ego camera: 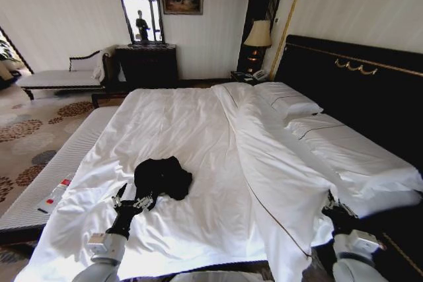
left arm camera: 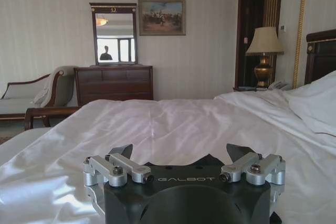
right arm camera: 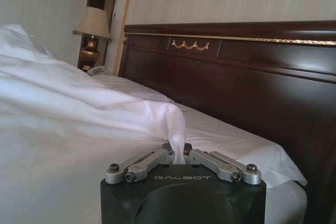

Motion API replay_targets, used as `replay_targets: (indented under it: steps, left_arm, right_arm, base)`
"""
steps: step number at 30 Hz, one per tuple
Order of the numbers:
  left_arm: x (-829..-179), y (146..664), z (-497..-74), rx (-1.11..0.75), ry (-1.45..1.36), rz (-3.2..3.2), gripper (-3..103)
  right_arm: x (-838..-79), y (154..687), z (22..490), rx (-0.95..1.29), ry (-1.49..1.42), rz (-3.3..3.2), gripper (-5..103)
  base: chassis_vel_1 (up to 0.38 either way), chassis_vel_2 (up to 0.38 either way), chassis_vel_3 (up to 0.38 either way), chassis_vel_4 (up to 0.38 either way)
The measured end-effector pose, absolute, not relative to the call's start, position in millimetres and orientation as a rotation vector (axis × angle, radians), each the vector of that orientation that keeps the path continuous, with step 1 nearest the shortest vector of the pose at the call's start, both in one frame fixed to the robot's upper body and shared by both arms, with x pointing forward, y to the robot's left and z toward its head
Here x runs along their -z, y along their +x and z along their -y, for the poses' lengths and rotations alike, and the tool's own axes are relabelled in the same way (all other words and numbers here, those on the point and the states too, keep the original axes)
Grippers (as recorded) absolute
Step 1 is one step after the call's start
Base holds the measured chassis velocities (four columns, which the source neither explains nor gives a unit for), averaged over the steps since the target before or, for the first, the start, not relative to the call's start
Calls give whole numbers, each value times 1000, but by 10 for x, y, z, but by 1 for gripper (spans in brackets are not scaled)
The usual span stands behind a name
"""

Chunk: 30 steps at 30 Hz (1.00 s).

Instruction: Fold the clothes on the bed.

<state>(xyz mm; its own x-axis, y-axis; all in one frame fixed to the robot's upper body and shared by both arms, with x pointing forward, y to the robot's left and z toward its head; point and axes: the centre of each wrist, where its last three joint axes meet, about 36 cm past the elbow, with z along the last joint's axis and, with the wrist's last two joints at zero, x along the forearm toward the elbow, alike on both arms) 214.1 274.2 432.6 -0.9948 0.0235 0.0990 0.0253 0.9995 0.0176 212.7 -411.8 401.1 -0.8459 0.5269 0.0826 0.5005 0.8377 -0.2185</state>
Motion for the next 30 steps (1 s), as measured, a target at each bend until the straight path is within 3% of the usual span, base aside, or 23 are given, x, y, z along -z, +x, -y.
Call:
replay_targets:
  steps: [8,30]
  left_arm:
    - [-4326,2152,-2738,26,-40,3044,100]
    - [-4349,2139,-2750,33,-38,3044,100]
  right_arm:
    - [-3883,1935,4681,-381,-1024,2801,1]
    - [-3490,1712,5546,-592,-1257,2670,1]
  base:
    - [0,0,0,0]
    - [0,0,0,0]
